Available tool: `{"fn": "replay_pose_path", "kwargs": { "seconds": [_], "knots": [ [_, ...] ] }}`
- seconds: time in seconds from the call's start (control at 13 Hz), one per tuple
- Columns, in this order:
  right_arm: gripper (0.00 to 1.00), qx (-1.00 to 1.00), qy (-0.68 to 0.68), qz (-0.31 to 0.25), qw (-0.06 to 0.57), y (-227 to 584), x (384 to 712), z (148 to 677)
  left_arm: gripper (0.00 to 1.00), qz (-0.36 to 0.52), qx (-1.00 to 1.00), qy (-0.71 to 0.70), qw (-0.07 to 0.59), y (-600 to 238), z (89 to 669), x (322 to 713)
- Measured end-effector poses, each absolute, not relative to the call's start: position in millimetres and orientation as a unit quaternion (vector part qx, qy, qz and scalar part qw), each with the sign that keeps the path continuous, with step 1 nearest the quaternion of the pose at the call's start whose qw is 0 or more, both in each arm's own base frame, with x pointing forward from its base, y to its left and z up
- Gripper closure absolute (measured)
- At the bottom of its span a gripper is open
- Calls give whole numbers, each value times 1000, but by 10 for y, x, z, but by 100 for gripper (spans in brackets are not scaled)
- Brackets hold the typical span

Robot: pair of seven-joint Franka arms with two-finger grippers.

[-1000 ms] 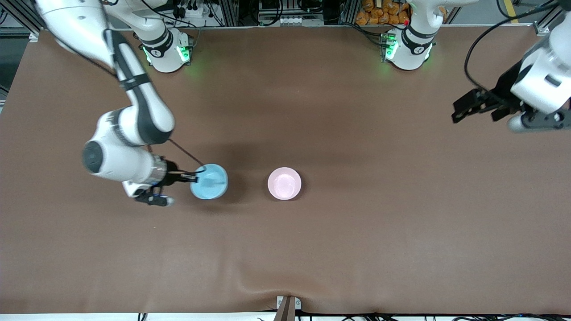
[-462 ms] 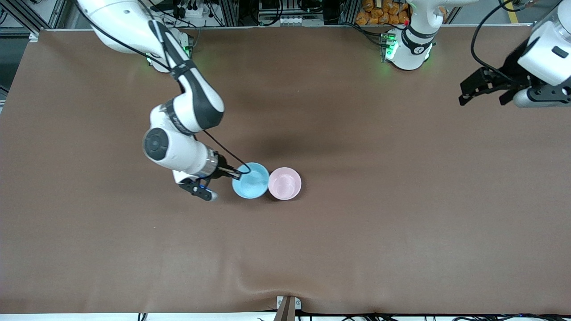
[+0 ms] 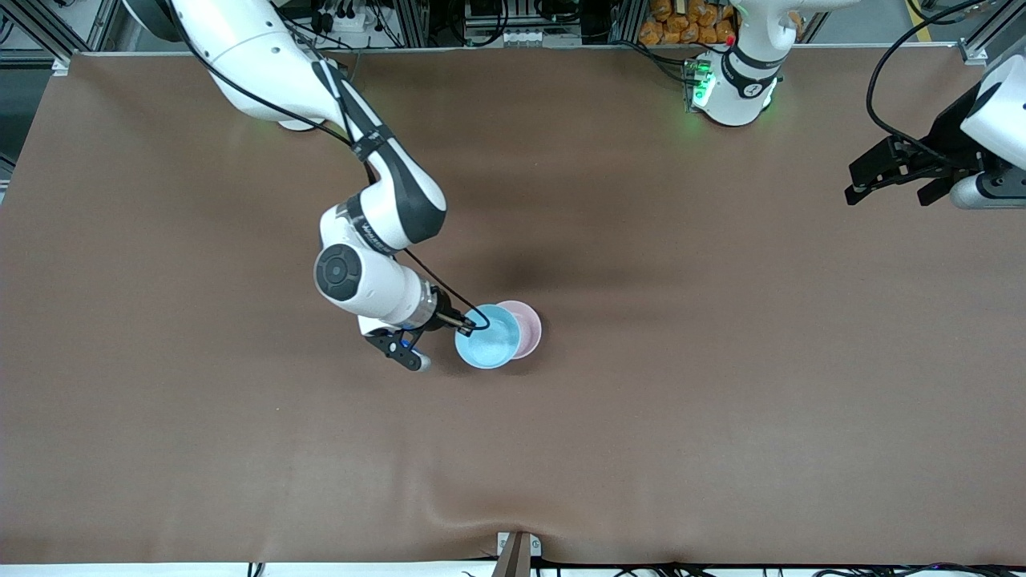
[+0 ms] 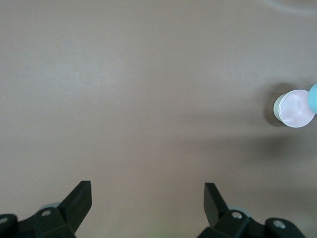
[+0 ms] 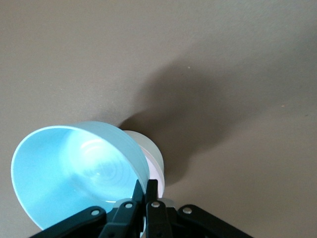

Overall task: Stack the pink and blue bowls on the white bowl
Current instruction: 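Carry the blue bowl with the right gripper onto the pink bowl, then lower the blue bowl into the pink bowl and open the right gripper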

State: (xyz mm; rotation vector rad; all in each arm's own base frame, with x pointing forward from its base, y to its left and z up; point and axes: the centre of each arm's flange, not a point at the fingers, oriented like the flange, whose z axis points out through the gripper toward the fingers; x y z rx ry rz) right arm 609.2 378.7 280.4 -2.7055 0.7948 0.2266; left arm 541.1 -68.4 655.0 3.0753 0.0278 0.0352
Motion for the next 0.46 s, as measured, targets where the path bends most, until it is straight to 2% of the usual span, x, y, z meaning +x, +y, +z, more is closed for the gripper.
{"fn": "replay_pose_path", "kwargs": {
  "seconds": [0.46],
  "knots": [
    [97,-941,293,94,142,4029,5924,2588,0,11,999,2,33,-762,6550,5401]
  ]
}}
